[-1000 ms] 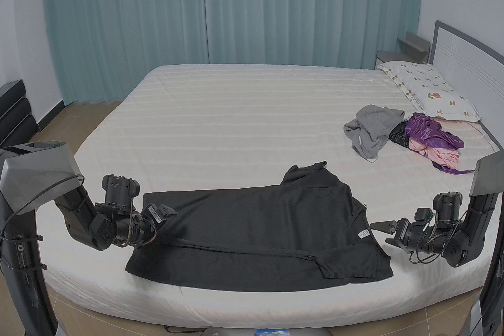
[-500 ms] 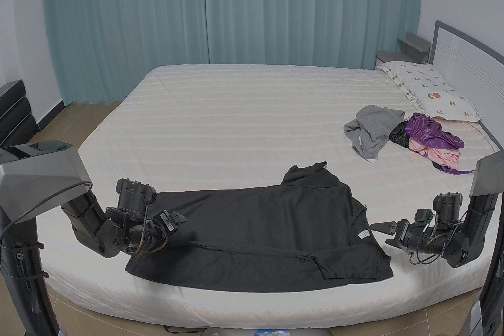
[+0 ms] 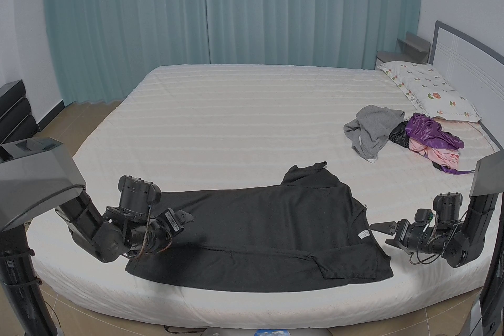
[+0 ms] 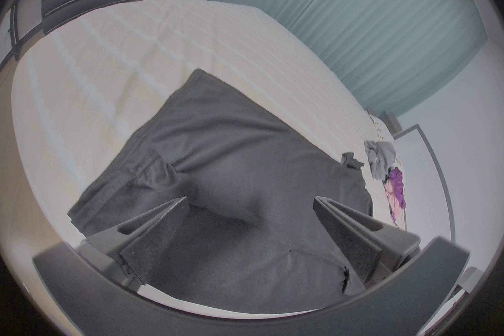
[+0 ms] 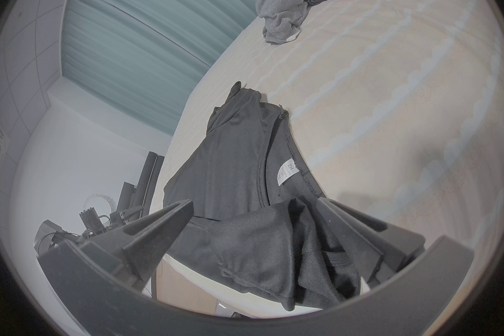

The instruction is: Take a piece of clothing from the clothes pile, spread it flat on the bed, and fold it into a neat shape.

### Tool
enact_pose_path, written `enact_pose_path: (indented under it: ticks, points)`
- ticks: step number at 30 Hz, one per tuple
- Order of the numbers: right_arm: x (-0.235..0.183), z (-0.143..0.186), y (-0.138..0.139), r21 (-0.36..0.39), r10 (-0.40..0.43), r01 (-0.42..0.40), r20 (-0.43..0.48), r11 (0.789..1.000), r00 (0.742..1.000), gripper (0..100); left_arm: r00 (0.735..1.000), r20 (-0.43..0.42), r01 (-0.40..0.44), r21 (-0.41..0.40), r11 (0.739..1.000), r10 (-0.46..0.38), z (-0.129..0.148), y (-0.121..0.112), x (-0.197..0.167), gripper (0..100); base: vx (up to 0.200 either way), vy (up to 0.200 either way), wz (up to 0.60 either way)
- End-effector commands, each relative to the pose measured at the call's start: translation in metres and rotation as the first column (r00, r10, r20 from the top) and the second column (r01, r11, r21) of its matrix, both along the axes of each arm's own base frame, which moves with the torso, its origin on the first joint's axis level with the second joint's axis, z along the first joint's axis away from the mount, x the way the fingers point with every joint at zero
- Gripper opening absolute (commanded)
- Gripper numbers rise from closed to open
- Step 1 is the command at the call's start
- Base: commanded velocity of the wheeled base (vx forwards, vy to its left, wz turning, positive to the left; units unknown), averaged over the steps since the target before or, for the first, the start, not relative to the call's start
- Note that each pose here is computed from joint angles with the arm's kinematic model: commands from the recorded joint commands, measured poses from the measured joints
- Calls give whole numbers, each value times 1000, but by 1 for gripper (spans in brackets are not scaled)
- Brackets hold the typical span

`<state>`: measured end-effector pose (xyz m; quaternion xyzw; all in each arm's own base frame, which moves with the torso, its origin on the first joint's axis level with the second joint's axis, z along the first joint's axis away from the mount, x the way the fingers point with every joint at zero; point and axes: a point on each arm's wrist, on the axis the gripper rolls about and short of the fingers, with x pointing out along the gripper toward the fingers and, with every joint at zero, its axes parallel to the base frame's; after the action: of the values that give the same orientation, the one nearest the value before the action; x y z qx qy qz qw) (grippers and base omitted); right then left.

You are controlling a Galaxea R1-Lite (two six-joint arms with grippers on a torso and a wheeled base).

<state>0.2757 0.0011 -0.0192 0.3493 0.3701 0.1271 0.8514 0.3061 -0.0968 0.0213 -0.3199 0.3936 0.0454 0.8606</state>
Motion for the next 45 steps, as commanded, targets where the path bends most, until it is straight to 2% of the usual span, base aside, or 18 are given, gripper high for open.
enact_pose_path:
  ticks: [1, 4, 10, 16, 21, 24, 27, 29, 34, 39, 42, 45]
  points:
    - [0, 0, 0, 0, 3, -3, 1, 1000, 1000, 100, 997, -70, 36, 23, 999, -34, -27, -12, 0, 100, 0, 0, 0]
    - [0, 0, 2, 0, 9, -9, -1, 1000, 1000, 100, 993, -100, 63, 34, 997, -59, -40, -20, -1, 100, 0, 0, 0]
    - [0, 0, 3, -1, 9, -9, -1, 1000, 1000, 100, 988, -107, 112, 39, 993, -108, -41, -35, -7, 100, 0, 0, 0]
    - [0, 0, 3, 0, 13, -13, -1, 1000, 1000, 100, 994, -72, 81, 30, 996, -79, -44, -34, 14, 100, 0, 0, 0]
    - [0, -1, 6, 0, 22, -22, -2, 1000, 1000, 100, 999, -27, 25, 15, 1000, -25, -39, -24, 33, 100, 0, 0, 0]
    - [0, -3, 6, -1, 21, -21, -5, 1000, 1000, 100, 998, 15, -53, -11, 999, 53, -34, -6, 52, 100, 0, 0, 0]
    - [1, -3, 6, -1, 23, -23, 4, 1000, 1000, 100, 994, 29, -102, -47, 994, 104, -30, 2, 59, 100, 0, 0, 0]
    - [1, -3, 6, -1, 23, -23, 2, 1000, 1000, 100, 984, 49, -166, -96, 981, 171, -23, 13, 69, 100, 0, 0, 0]
    - [1, -4, 6, -1, 19, -19, 3, 1000, 1000, 100, 966, 71, -235, -158, 959, 249, -10, 32, 76, 100, 0, 0, 0]
    - [0, -4, 6, -1, 19, -19, 2, 1000, 1000, 100, 965, 69, -235, -190, 953, 252, -3, 49, 75, 100, 0, 0, 0]
    - [-1, -5, 6, -2, 20, -20, -2, 1000, 1000, 100, 977, 44, -194, -213, 958, 207, -3, 63, 73, 100, 0, 0, 0]
    - [-1, -5, 6, -1, 21, -21, -2, 1000, 1000, 100, 987, 28, -155, -158, 975, 161, -10, 73, 68, 100, 0, 0, 0]
